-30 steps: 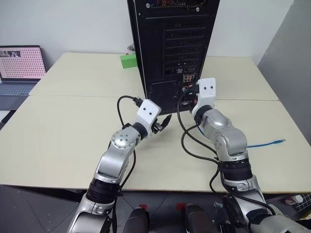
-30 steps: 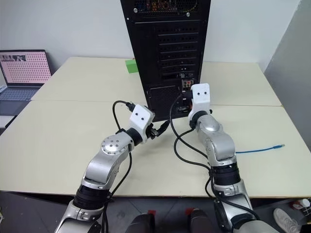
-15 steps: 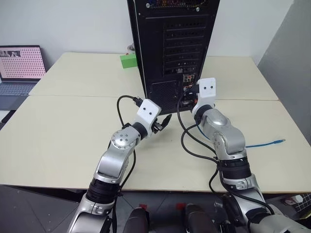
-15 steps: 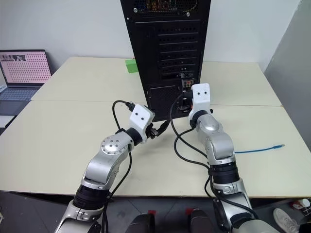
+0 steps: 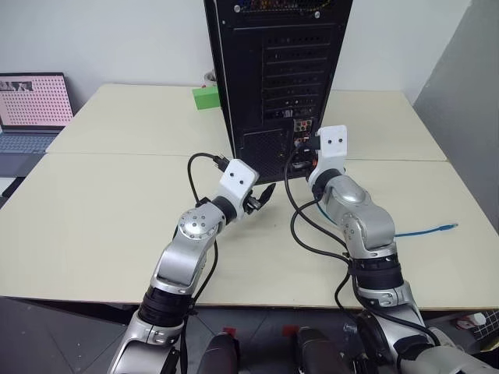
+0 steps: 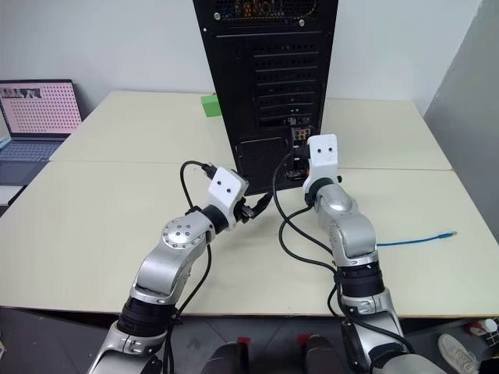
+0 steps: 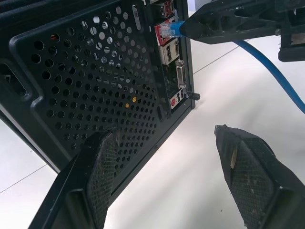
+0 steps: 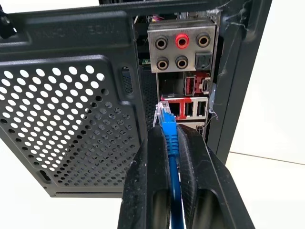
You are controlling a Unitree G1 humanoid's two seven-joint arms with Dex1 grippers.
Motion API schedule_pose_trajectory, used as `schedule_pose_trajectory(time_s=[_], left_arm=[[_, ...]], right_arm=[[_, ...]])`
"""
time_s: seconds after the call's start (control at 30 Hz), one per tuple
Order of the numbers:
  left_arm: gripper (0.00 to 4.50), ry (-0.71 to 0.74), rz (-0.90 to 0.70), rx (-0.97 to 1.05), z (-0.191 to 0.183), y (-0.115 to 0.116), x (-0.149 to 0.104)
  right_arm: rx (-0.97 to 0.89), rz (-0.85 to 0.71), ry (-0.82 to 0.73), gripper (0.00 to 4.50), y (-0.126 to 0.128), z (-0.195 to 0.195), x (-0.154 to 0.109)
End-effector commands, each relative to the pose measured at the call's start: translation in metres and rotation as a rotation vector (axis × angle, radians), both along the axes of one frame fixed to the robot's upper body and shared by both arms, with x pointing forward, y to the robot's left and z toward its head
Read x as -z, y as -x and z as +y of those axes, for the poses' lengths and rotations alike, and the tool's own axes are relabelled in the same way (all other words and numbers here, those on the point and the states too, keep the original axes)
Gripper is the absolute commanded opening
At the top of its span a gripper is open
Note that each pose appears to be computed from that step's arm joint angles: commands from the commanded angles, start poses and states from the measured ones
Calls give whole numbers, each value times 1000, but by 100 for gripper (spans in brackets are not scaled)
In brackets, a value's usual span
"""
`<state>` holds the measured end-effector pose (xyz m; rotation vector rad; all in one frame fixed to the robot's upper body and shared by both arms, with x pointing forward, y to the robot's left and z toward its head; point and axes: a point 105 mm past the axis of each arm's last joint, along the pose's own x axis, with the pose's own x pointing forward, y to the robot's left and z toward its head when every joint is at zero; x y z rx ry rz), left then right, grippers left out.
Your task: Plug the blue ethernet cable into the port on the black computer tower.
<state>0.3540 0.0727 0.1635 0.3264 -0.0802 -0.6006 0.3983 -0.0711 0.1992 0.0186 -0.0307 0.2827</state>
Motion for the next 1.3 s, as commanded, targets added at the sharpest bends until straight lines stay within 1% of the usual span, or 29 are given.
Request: schedule_pose_trajectory(time_s=[0.03,0.53,0.9,1.3], left_arm=[[337,10,-64,10,-5,3,-17],[337,9,-63,8,-5,4,-15],[337,5,-65,9,-5,4,-15],[337,3,-63,9,-5,4,-14]], right_arm=[[17,-65,-6,0,-1,-4,-15],[16,-73,17,0,-6,-3,-13],[-19,-130,39,0,-3,8,-29],[-35,-113,80,0,-5,16,-19]])
